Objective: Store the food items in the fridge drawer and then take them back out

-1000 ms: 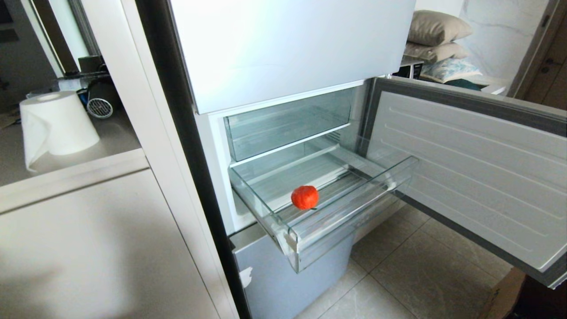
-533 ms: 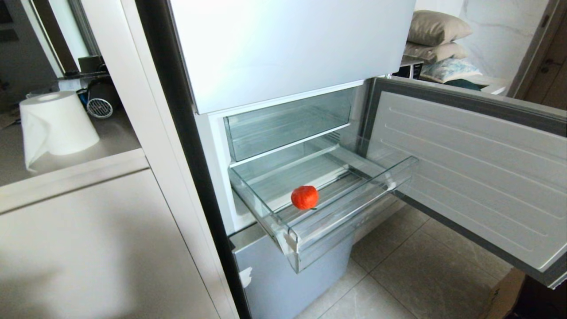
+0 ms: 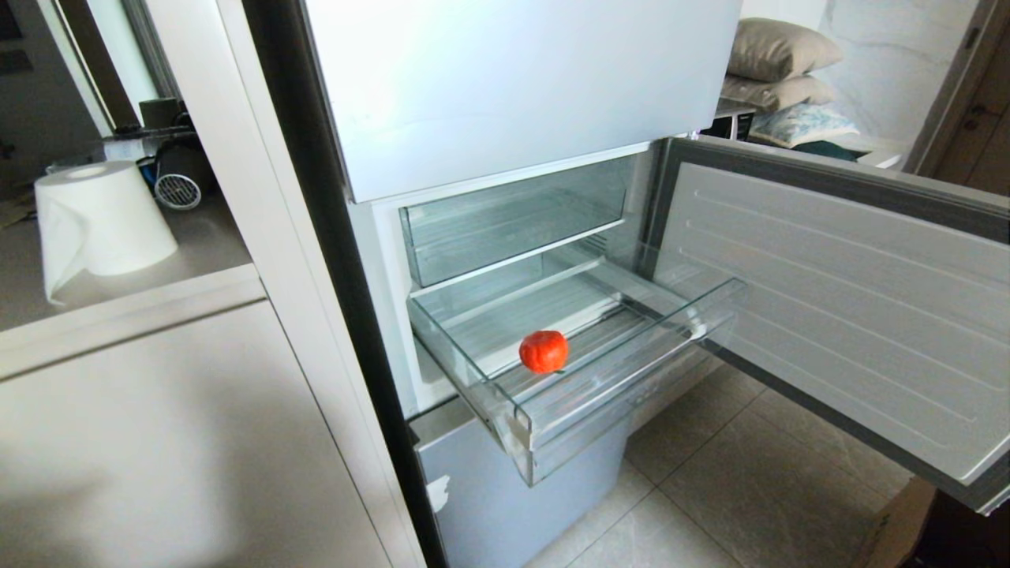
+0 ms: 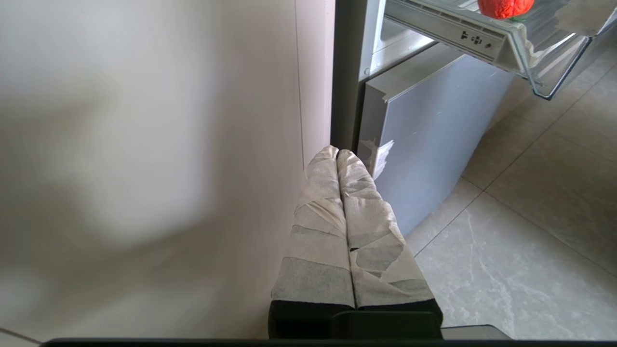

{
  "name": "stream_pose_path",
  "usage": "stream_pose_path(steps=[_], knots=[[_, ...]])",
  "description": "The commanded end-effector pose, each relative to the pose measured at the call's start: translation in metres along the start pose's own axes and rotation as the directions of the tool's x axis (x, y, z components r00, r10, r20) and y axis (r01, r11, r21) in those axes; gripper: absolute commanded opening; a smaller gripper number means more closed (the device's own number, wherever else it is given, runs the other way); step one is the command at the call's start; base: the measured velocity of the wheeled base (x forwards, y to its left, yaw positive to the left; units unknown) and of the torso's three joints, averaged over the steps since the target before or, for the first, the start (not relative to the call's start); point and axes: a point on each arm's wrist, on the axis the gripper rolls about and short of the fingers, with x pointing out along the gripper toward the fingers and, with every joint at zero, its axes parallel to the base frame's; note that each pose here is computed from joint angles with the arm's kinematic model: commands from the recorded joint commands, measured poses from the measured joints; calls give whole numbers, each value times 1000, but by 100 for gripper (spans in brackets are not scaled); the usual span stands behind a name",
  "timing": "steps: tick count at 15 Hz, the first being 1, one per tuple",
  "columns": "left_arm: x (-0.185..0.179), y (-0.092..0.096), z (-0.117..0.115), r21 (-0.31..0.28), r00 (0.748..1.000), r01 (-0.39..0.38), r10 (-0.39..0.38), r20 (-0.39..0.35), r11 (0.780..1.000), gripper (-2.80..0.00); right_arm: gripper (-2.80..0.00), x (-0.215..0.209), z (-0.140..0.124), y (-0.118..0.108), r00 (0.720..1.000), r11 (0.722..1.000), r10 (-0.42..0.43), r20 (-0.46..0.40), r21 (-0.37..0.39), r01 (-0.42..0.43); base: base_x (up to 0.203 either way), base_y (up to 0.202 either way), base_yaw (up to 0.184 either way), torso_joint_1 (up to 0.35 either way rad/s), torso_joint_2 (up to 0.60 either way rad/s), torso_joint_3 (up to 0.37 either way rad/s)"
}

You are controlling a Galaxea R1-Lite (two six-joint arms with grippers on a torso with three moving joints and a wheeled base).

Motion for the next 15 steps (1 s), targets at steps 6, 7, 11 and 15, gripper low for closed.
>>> stream_pose_path(steps=[6,7,11,15], knots=[[0,0,0,0,1000,0,0,-3,1000,-280,0,-112,-43,77,944,932,325,60,-192,-308,0,0,0,0,0,0],[0,0,0,0,1000,0,0,-3,1000,-280,0,-116,-46,80,933,919,351,74,-216,-329,0,0,0,0,0,0],[0,0,0,0,1000,0,0,-3,1000,-280,-280,-131,-66,86,884,856,465,49,-281,-434,0,0,0,0,0,0],[0,0,0,-1,1000,0,0,-3,1000,-280,-280,-150,-111,98,761,727,645,-70,-253,-639,0,0,0,0,0,0]])
